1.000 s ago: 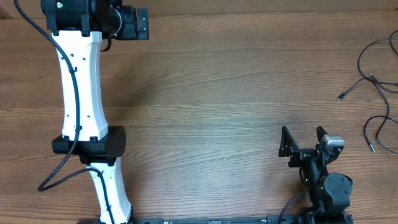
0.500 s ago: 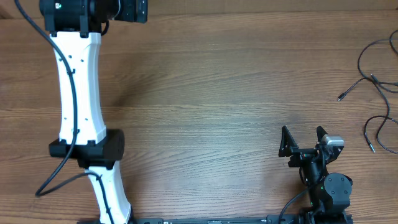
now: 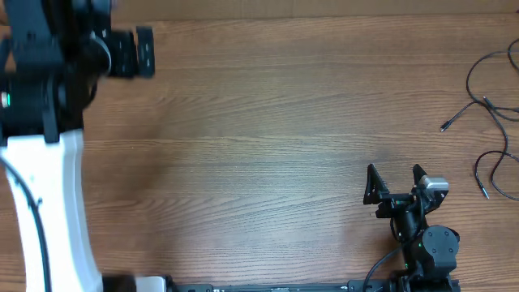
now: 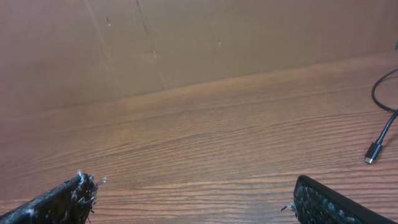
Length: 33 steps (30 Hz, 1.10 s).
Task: Untangle cables
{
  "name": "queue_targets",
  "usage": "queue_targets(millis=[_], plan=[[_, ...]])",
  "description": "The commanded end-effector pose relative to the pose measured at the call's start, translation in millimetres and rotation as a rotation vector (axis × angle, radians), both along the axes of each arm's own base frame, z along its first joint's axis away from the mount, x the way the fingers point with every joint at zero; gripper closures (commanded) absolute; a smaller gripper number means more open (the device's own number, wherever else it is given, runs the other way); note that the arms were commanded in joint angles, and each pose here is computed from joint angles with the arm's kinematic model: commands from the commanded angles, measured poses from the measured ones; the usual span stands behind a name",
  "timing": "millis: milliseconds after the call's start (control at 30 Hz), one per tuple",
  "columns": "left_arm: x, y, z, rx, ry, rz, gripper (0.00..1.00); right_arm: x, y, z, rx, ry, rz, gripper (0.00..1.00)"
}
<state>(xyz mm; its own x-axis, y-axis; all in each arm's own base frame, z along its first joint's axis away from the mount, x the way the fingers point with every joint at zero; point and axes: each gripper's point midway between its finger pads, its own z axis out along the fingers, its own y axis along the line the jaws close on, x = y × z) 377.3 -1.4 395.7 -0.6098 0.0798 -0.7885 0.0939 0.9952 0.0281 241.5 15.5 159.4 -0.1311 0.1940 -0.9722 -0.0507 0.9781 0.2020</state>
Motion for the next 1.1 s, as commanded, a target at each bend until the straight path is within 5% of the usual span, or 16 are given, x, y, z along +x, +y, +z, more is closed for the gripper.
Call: queue_targets(millis=[0, 500, 867, 1067], plan=[[-29.7, -4.7, -12.8, 0.028, -0.009, -0.042, 0.0, -0.5, 0.4, 5.6, -0.004, -0.02, 0.0, 0.0], [-130.5, -14.3, -92.5, 0.033, -0.281, -0.077, 0.0, -0.5, 0.4, 5.6, -0.004, -0.02, 0.0, 0.0], [-141.2, -33.3, -141.5, 0.096, -0.692, -0.214, 0.0, -0.5, 0.4, 5.6, -0.004, -0.02, 0.0, 0.0], [-138.6, -33.3, -169.4, 0.109, -0.773, -0.216, 0.0, -0.5, 0.4, 5.6, -0.004, -0.02, 0.0, 0.0]])
